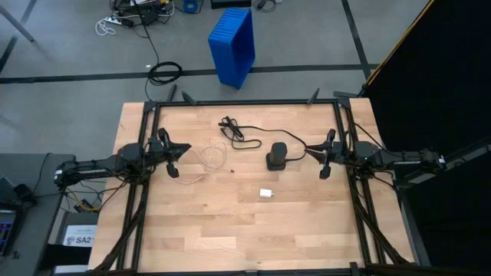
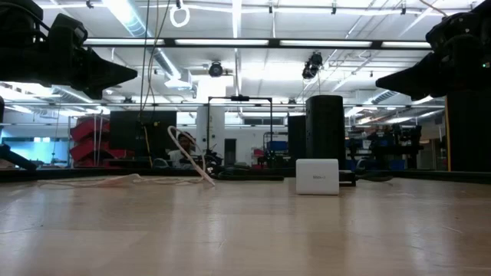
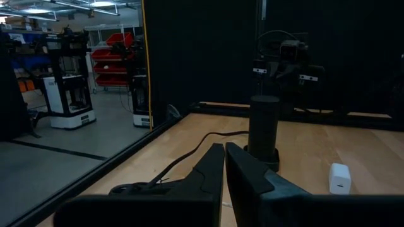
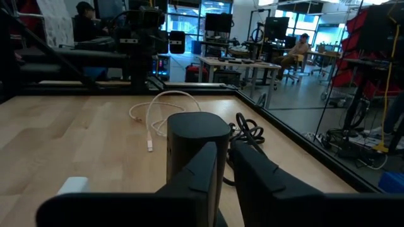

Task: Plug in charger
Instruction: Return to home position

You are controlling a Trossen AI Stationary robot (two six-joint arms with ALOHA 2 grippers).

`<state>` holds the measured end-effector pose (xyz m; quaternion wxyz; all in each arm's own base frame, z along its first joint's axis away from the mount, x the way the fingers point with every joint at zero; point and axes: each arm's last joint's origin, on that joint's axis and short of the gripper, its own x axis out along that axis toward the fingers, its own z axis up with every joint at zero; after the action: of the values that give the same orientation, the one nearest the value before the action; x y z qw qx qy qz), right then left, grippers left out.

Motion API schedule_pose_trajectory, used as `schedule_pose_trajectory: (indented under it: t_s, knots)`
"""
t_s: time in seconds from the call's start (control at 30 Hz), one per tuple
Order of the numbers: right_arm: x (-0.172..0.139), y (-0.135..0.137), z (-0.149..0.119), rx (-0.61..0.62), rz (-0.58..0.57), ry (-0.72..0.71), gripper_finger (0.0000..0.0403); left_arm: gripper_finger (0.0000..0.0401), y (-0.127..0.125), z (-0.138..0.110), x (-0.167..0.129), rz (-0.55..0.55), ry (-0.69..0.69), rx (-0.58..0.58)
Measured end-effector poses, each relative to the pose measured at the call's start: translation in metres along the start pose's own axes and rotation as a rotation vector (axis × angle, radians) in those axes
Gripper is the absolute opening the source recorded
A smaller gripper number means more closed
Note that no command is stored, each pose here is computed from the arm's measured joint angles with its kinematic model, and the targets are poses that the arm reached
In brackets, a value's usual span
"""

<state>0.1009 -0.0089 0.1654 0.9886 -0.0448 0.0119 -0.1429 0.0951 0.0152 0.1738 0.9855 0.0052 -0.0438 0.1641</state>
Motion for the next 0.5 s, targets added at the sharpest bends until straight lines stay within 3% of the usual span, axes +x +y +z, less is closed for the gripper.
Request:
schedule_pose_trajectory:
  t_s: [0.5]
  knots:
    - [0.0,0.0,0.0,0.0,0.0,0.0,0.0036,0.0001,0.0,0.0,0.0,0.0,0.0,0.0]
